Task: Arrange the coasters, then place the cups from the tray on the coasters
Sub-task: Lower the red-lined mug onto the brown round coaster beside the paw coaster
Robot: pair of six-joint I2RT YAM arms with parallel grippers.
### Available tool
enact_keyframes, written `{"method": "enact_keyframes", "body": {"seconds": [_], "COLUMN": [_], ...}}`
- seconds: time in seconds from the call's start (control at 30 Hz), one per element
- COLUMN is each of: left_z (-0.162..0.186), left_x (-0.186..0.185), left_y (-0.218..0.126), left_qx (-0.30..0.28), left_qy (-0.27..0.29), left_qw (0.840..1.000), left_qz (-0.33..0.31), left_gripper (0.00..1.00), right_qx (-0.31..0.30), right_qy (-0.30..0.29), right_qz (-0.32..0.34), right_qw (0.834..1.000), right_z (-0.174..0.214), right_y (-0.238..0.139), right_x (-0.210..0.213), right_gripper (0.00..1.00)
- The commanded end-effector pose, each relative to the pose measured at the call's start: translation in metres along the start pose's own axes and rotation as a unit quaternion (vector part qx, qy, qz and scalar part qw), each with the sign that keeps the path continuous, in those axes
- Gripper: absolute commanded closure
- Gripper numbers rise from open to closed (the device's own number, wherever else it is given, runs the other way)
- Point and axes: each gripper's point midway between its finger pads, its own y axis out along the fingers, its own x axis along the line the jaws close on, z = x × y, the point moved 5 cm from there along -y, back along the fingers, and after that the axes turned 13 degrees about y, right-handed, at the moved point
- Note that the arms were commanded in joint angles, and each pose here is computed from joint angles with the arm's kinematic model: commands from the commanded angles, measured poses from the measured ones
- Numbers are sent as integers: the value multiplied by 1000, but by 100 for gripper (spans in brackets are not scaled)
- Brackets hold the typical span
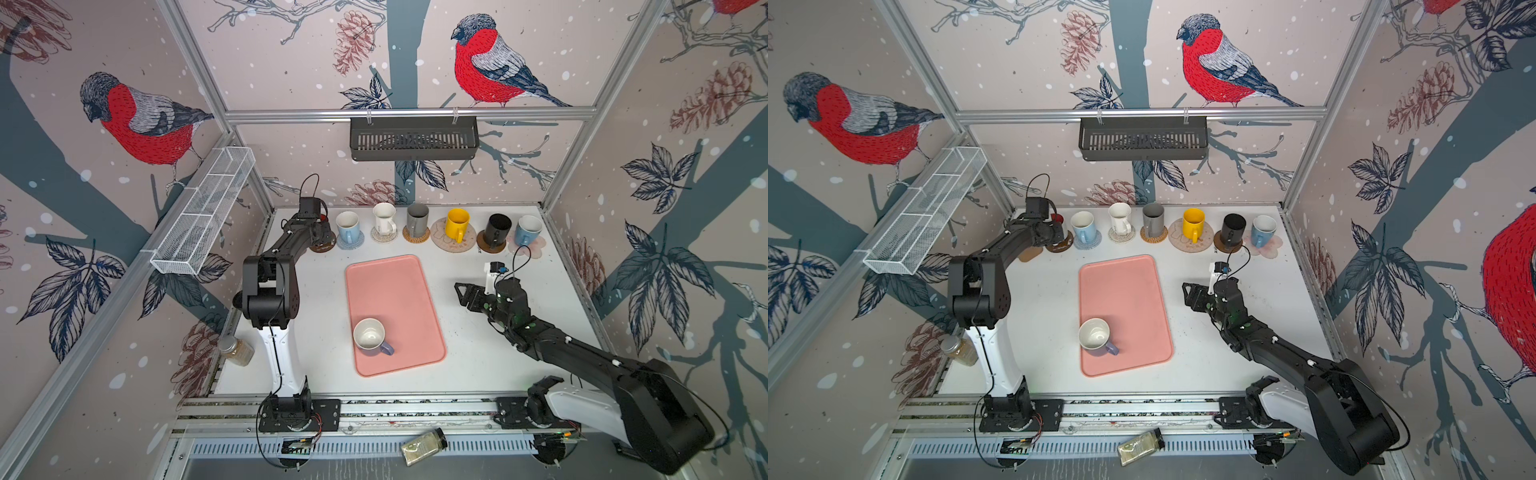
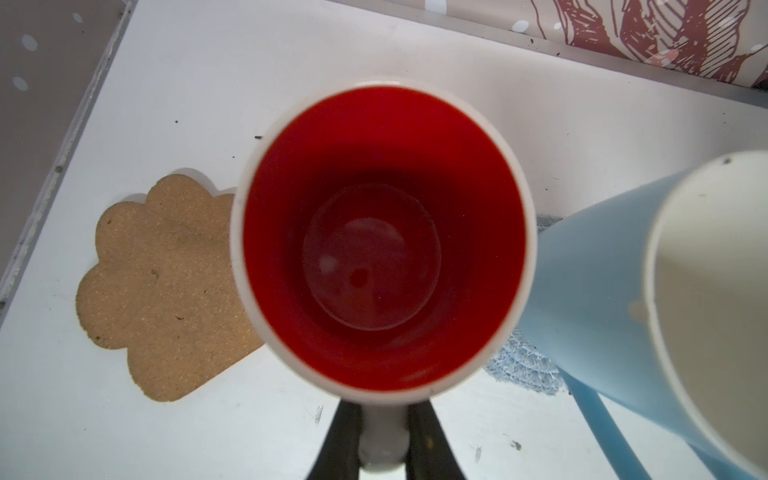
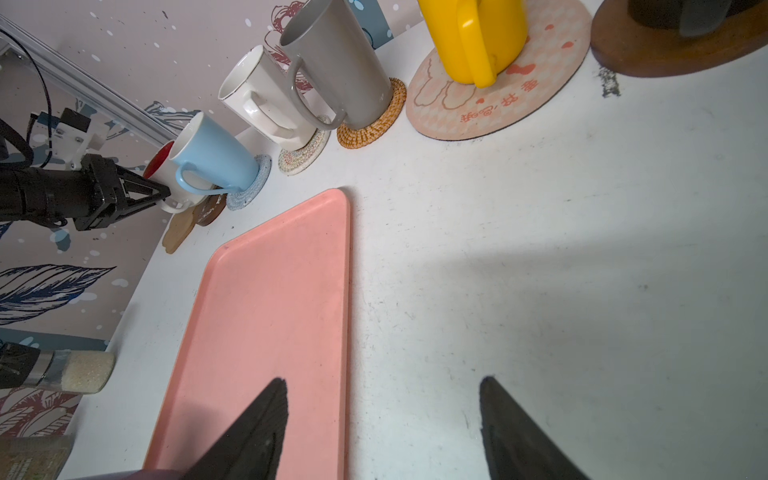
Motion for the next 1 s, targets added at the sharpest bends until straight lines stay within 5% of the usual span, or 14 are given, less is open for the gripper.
{"method": "enact_keyframes", "body": {"seconds": [0.0,0.63,0.97], "left_z": [-12,-1,2], "left_x": [3,3,4], "left_y": [2,13,8], "left_qx": [-42,-29,-29], "left_qy": [-5,-12,-14], "left_qw": [999,999,999], "left_qz": [0,19,16], "left_gripper": [100,99,49], "right_qx": [-6,-17,-24], "right_qy": [-7,-7,-7], "right_qz": [-12,-10,-9], "right_qw": [1000,1000,1000], "right_z": [-4,-6,-8], "right_y": [0,-4,-6], "right_x": [5,4,4], "right_gripper": [27,27,27]}}
